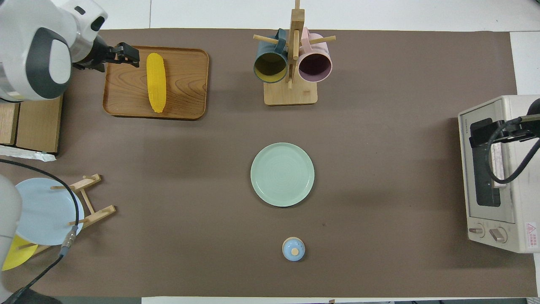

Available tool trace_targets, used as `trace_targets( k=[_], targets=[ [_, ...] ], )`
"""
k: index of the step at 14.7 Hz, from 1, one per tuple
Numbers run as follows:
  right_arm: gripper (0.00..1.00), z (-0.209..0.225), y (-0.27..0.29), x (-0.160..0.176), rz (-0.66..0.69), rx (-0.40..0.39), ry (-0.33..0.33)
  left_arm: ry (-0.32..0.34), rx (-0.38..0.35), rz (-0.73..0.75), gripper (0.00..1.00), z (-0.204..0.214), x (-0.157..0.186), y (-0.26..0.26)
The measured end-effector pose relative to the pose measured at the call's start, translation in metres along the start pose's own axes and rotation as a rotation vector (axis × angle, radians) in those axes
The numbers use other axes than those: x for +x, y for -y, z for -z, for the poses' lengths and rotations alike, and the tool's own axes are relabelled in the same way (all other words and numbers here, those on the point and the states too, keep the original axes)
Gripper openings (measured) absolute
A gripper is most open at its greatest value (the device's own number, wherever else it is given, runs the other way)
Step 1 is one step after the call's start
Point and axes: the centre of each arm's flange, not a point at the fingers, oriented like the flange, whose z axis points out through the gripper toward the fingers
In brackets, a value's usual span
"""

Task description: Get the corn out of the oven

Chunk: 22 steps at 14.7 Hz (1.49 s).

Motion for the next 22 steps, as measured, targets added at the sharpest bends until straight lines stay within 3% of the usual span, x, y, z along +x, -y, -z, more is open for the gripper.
trace_targets(
  k=[5, 9, 15, 22],
  targets=[
    [1.0, 0.001, 0.0, 0.0, 0.0, 0.0, -0.001, 0.065, 0.024, 0.003, 1.0, 0.112, -0.049, 0.013],
    [1.0, 0.001, 0.0, 0.0, 0.0, 0.0, -0.002, 0.11, 0.019, 0.001, 1.0, 0.172, -0.098, 0.018],
    [1.0, 0.001, 0.0, 0.0, 0.0, 0.0, -0.002, 0.167, 0.017, -0.004, 1.0, 0.178, -0.16, 0.024],
    [1.0, 0.001, 0.0, 0.0, 0.0, 0.0, -0.002, 0.177, 0.021, -0.01, 1.0, 0.165, -0.158, 0.025]
  ],
)
